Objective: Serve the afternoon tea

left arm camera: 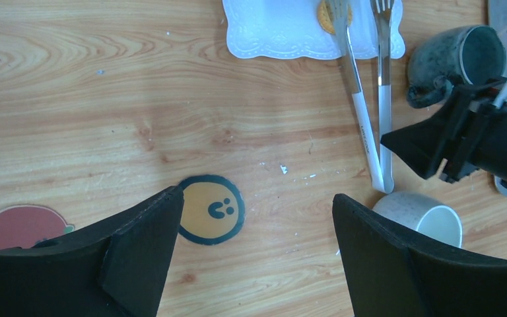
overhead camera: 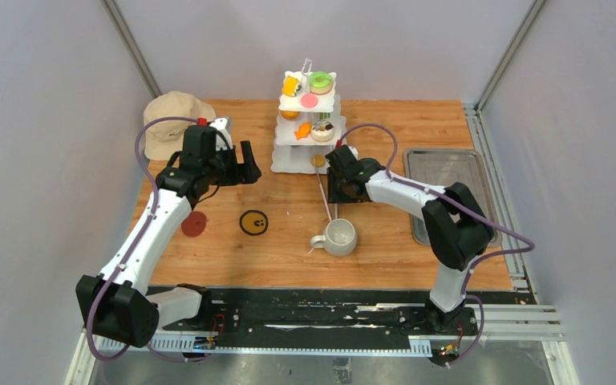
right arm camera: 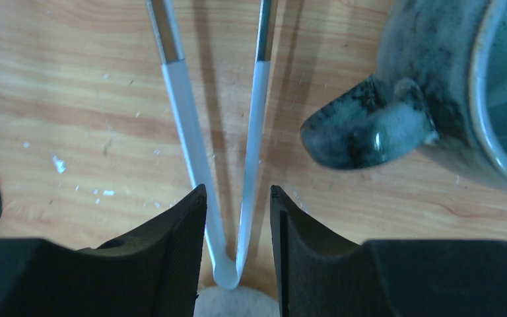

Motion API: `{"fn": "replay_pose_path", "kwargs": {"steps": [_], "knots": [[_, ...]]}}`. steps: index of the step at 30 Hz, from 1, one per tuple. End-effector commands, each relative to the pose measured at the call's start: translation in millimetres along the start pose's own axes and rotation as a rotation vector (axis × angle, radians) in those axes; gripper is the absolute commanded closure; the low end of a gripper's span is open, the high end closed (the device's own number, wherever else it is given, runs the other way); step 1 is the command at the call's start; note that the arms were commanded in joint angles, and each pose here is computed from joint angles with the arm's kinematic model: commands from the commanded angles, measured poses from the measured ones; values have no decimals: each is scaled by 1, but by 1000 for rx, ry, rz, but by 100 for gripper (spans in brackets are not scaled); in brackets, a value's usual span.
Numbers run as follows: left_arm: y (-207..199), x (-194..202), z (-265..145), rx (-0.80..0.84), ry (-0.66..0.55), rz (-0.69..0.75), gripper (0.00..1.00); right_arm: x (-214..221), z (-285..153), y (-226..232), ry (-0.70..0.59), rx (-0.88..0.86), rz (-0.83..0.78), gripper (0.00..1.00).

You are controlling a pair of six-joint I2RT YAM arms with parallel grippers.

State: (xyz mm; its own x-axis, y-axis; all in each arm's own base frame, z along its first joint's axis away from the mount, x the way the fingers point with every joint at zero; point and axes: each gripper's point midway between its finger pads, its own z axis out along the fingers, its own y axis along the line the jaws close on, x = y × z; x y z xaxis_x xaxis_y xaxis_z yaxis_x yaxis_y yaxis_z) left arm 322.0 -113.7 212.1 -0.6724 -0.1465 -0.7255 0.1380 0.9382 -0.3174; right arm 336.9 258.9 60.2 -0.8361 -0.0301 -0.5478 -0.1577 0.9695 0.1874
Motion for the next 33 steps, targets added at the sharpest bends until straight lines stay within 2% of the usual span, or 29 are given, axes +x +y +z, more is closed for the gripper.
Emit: {"fn": "replay_pose_path", "kwargs": {"steps": [1, 9, 13, 23, 33], "knots": [[-2, -10, -10, 4, -37, 15, 12, -18, 12, 5, -44, 53, 43, 61], [-1, -11, -9, -4, -34, 22, 13, -13, 32, 6, -8, 70, 29, 74], [-1, -9, -8, -2, -28, 22, 13, -11, 33, 6, -1, 66, 24, 79], [-2, -9, -9, 3, -32, 17, 12, -13, 27, 6, -11, 60, 16, 99], [-1, -9, -13, -1, -40, 13, 12, -18, 15, 18, -31, 1, -15, 99]]}}
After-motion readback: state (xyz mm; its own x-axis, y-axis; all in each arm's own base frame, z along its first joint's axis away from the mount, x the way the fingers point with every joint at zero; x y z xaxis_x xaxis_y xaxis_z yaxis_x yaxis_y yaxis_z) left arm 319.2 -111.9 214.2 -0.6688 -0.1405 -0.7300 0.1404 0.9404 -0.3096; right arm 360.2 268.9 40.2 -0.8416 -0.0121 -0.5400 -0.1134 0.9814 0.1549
